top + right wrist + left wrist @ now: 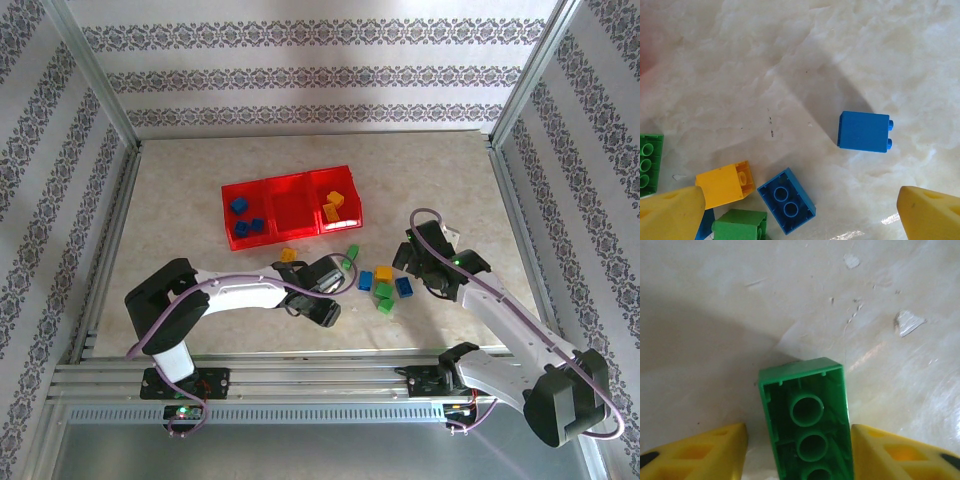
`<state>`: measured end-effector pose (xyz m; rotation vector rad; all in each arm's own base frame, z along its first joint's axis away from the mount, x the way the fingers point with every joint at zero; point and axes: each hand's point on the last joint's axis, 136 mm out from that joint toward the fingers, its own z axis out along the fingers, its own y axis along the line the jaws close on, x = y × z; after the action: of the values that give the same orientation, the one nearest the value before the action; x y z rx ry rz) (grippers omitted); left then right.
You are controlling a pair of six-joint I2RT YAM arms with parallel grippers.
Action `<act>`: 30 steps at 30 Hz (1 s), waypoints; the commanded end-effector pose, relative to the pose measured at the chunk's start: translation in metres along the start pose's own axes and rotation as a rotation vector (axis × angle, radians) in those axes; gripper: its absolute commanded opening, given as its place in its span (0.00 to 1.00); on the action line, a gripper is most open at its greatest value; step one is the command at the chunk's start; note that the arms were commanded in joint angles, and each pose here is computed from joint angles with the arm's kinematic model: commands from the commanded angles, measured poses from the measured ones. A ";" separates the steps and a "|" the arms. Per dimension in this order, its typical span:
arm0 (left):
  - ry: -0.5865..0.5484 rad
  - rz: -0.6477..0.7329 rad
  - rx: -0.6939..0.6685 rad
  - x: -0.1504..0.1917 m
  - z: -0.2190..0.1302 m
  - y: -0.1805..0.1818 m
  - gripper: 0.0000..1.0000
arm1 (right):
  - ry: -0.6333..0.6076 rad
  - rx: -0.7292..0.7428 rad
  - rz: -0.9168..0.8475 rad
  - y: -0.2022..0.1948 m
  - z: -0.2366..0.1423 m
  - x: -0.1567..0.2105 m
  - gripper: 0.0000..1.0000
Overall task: Sort the legos into containers by color
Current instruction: Pick up the lego from the middle-left of the table.
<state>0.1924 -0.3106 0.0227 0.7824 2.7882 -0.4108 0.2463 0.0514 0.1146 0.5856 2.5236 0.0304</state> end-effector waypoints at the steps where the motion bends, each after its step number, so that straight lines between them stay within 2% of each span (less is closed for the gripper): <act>1: 0.035 0.031 -0.045 0.008 0.001 0.002 0.49 | 0.020 0.012 0.029 -0.004 0.004 0.005 0.98; 7: 0.023 0.022 -0.068 0.005 0.002 0.006 0.35 | 0.034 0.005 0.035 -0.003 0.007 0.009 0.98; 12: -0.032 0.021 -0.123 -0.010 -0.007 0.013 0.30 | 0.050 -0.001 0.042 -0.001 0.009 0.012 0.98; 14: -0.072 0.014 -0.172 -0.023 -0.014 0.021 0.27 | 0.054 -0.001 0.044 -0.001 0.011 0.013 0.98; 20: -0.239 -0.072 -0.242 -0.076 -0.042 0.042 0.27 | 0.053 -0.008 0.040 0.003 0.012 0.014 0.98; 26: -0.412 -0.190 -0.250 -0.133 -0.077 0.074 0.27 | 0.047 -0.004 0.039 0.004 0.012 0.014 0.98; 30: -0.451 -0.213 -0.287 -0.158 -0.096 0.102 0.27 | 0.043 -0.007 0.031 0.005 0.010 0.012 0.98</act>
<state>0.3371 -0.2779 0.1054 0.3338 2.5195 -0.1963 0.2447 0.0594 0.1013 0.6298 2.5569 0.0773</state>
